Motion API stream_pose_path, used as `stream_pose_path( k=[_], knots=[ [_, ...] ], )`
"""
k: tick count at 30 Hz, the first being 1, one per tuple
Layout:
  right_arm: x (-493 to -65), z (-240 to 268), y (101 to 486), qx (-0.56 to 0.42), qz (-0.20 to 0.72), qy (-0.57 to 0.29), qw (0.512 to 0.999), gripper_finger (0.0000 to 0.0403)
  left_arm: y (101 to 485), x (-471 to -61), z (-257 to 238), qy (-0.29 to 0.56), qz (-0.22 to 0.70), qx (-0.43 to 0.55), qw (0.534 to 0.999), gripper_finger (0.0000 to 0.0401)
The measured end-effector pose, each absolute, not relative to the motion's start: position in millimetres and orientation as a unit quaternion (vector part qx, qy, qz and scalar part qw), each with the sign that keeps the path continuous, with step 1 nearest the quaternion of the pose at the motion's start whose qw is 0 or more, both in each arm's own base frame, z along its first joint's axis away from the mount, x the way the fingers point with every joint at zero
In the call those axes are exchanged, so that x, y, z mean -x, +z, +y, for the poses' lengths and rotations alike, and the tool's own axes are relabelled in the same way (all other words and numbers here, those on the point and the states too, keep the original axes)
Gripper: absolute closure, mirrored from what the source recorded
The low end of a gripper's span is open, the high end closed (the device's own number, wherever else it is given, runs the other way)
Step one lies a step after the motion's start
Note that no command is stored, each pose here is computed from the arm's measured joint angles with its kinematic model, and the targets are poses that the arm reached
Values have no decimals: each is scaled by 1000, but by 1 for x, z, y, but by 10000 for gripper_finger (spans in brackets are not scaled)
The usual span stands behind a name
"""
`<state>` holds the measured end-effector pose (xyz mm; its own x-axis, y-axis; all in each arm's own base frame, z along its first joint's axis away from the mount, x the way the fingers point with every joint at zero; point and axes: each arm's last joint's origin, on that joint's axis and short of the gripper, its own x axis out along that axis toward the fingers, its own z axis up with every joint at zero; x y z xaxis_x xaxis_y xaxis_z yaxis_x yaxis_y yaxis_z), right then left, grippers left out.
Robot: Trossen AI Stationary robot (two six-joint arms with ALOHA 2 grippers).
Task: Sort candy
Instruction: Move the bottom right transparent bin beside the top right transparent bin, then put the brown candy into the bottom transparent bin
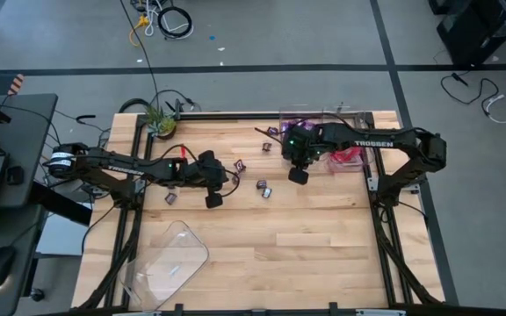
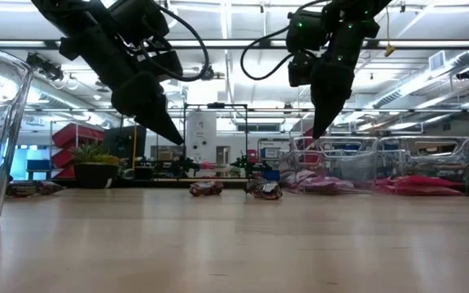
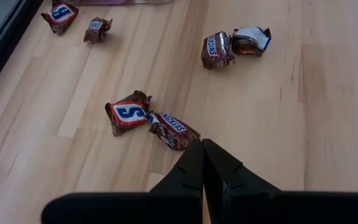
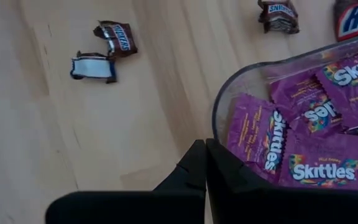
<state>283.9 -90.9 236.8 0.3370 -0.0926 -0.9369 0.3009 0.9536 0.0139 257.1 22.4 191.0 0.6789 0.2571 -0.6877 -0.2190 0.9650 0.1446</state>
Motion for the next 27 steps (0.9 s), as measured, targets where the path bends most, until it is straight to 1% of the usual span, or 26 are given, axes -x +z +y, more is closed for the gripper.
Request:
stream_pose_path(
  k=[4, 9, 14, 18, 22, 27],
  knots=[
    [-287, -88, 244, -84, 559, -117, 816, 398, 191, -257, 23, 135, 376, -27, 916, 400],
    [-302, -81, 265, -67, 502, -132, 852, 374, 195, -259, 29, 141, 359, -32, 922, 400],
    [-318, -66, 270, -62, 443, -116, 887, 340, 198, -262, 38, 73, 334, 17, 940, 400],
    [-325, -43, 268, -60, 425, -90, 899, 313, 196, -261, 41, 74, 339, 33, 937, 397],
    [-326, -17, 267, -39, 430, -80, 898, 285, 186, -263, 36, 47, 370, 40, 927, 372],
    [-321, 6, 259, -12, 447, -107, 888, 250, 171, -271, 33, 74, 382, 84, 917, 314]
  ],
)
